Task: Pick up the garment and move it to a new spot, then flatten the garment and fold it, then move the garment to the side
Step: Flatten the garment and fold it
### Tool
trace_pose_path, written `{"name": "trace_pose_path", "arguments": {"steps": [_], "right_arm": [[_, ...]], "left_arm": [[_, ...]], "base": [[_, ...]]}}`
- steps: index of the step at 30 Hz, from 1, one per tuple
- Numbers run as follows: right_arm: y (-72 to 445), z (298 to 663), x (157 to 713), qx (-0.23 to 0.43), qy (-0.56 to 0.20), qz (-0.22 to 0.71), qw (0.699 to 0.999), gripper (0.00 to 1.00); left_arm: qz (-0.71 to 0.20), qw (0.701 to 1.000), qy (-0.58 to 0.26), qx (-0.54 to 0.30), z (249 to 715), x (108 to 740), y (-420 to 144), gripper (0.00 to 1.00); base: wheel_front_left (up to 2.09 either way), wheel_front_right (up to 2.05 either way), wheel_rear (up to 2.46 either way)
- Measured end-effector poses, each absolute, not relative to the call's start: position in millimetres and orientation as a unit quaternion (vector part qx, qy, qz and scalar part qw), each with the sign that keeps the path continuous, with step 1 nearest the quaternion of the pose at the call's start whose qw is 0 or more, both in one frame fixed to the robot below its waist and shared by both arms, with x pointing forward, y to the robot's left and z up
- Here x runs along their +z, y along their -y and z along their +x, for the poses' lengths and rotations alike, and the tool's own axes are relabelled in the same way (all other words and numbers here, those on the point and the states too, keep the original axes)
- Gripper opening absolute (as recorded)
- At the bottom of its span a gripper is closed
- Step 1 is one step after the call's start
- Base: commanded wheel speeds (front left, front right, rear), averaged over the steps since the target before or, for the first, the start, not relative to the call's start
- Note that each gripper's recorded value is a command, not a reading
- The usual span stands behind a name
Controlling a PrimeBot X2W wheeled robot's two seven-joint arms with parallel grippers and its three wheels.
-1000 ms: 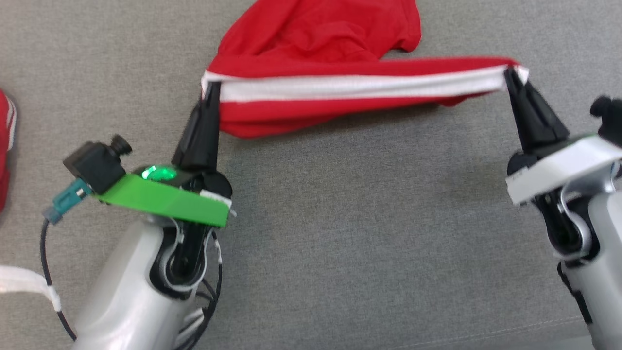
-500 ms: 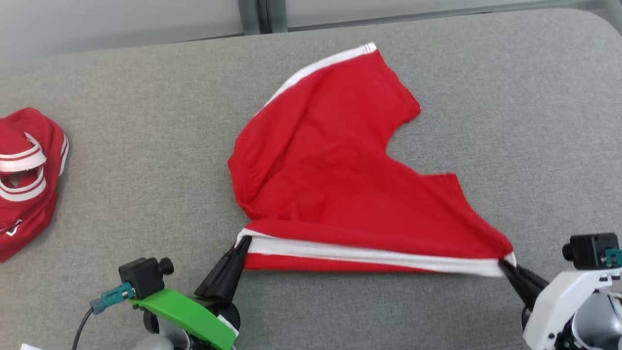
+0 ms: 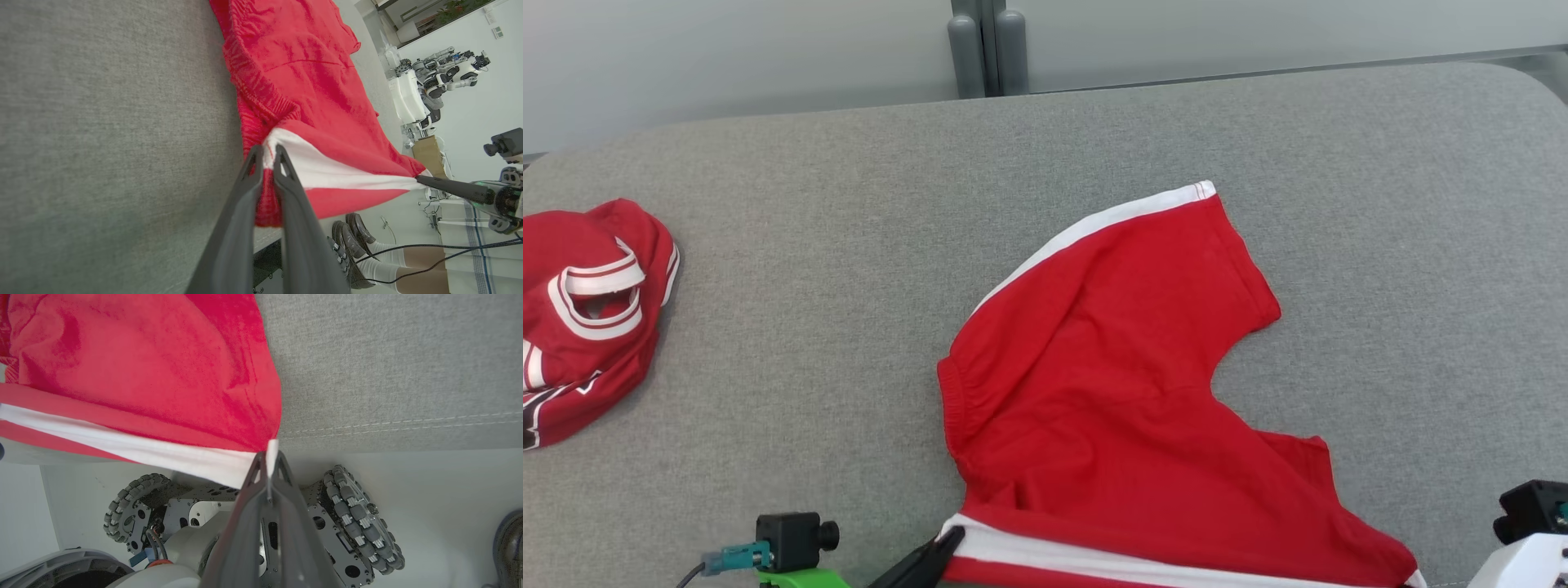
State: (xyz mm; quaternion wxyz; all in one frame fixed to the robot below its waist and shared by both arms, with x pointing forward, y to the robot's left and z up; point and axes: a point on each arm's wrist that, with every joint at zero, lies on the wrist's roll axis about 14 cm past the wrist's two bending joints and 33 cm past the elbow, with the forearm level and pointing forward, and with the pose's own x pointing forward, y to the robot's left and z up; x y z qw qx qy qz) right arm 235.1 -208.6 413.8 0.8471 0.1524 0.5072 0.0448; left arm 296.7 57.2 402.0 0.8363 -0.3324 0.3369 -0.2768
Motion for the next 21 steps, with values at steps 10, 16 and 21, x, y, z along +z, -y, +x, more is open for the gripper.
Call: {"name": "trace_pose_path", "arguments": {"steps": [10,16,21], "right_arm": [[220,332,481,0.083,-0.342,0.059,0.934,0.0],[214,399,507,0.119,-0.279,0.004,0.953,0.0],[205,449,509,0.135,-0.253,-0.029,0.957,0.0]], "left_arm": [[-0.393,0.852,-0.202,-0.282,350,466,-45,0.0],[-0.39,0.868,-0.157,-0.264,388,477,-48,0.0],[-0.396,0.878,-0.141,-0.228,419,471,-52,0.0]], "base": [[0.0,0.0,0.0],[0.0,0.0,0.0],[0.0,0.0,0.0]]}}
